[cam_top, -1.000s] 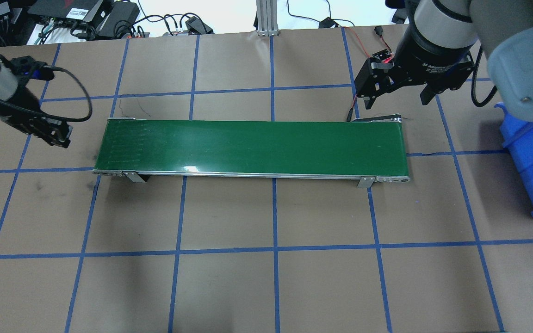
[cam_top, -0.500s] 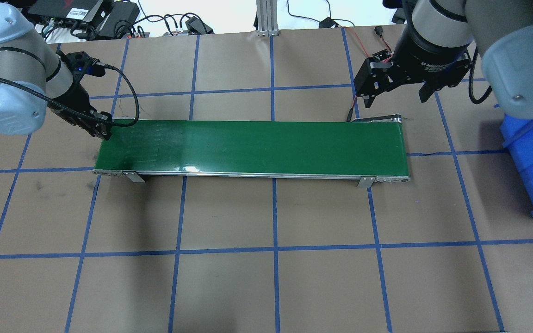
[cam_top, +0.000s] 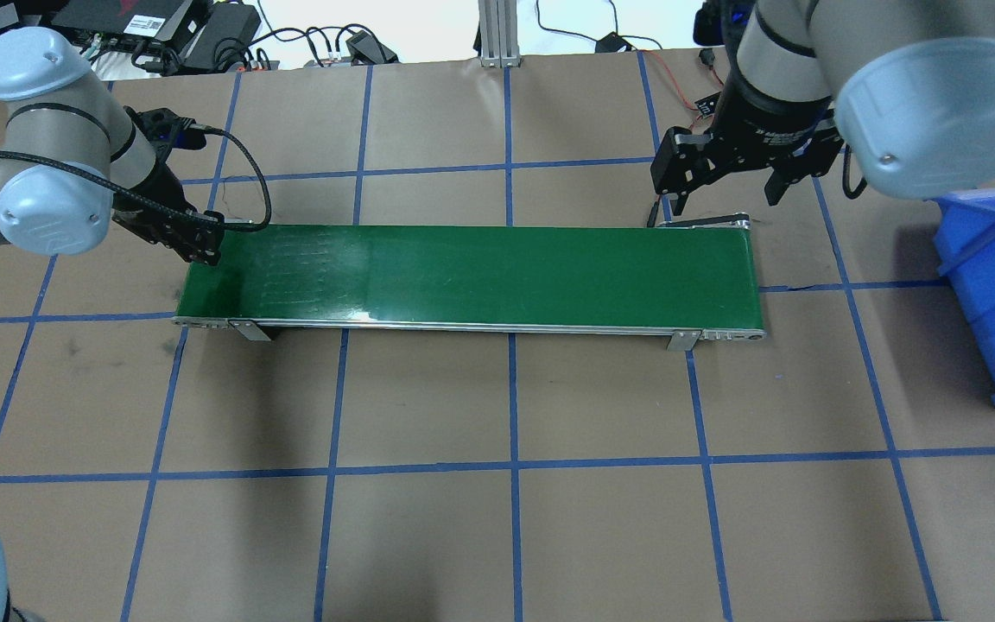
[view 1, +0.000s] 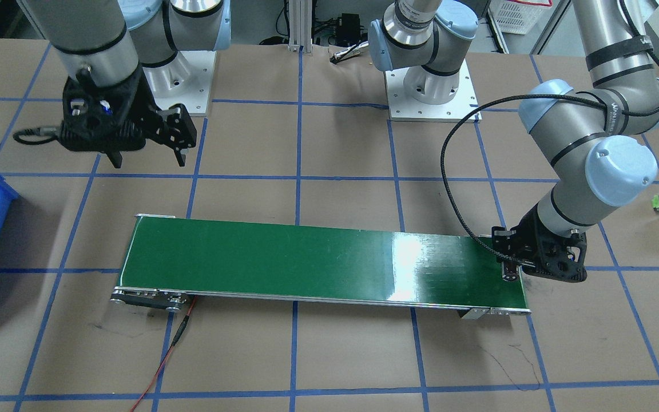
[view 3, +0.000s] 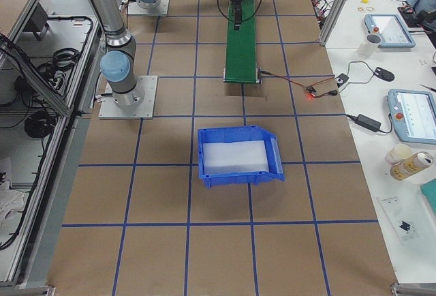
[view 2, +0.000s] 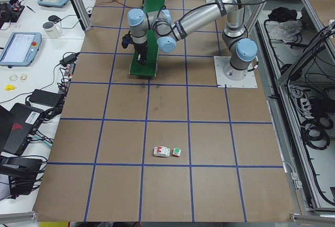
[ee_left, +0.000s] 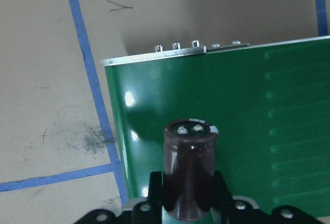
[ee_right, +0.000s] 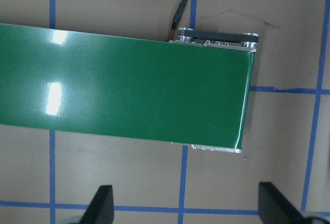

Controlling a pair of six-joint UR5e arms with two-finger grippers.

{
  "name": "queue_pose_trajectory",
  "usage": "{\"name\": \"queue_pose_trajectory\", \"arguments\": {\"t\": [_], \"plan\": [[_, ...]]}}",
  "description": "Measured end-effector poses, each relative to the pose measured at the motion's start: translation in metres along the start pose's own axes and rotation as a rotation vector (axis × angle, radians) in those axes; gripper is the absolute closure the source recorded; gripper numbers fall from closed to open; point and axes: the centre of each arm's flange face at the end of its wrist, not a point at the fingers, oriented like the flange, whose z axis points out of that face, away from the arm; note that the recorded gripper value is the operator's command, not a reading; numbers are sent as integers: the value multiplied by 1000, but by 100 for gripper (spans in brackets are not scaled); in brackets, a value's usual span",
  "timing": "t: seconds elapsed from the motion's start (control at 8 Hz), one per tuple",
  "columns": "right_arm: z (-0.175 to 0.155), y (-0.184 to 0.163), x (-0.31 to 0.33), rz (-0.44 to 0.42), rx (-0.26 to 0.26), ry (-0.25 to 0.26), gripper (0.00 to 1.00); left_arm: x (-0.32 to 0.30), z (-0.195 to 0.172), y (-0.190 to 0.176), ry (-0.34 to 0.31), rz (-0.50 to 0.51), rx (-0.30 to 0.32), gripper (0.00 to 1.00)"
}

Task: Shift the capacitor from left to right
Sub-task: 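Set the capacitor on the belt with the left gripper while the right gripper approaches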

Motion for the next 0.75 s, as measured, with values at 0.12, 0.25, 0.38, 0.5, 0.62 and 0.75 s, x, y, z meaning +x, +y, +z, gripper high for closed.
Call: {"name": "queue_pose_trajectory", "arguments": {"t": [0.12,0.25,0.38,0.5,0.62,0.75], "plan": [[38,-21,-1,-3,-52,-7,0,0,4,-1,3,-32,-6,83],[71,-39,-3,-6,-74,-11,0,-1,7,-1,5,-69,-13,78],[98,-46,-4,-8,-91,-15,0,-1,8,-1,5,-98,-19,59],[120,-47,-4,-18,-96,-17,0,-1,10,-1,6,-116,-25,28],[136,-45,-5,-41,-92,-19,0,0,11,0,8,-125,-31,12],[145,-44,-5,-54,-88,-21,0,0,11,1,11,-132,-37,0]]}}
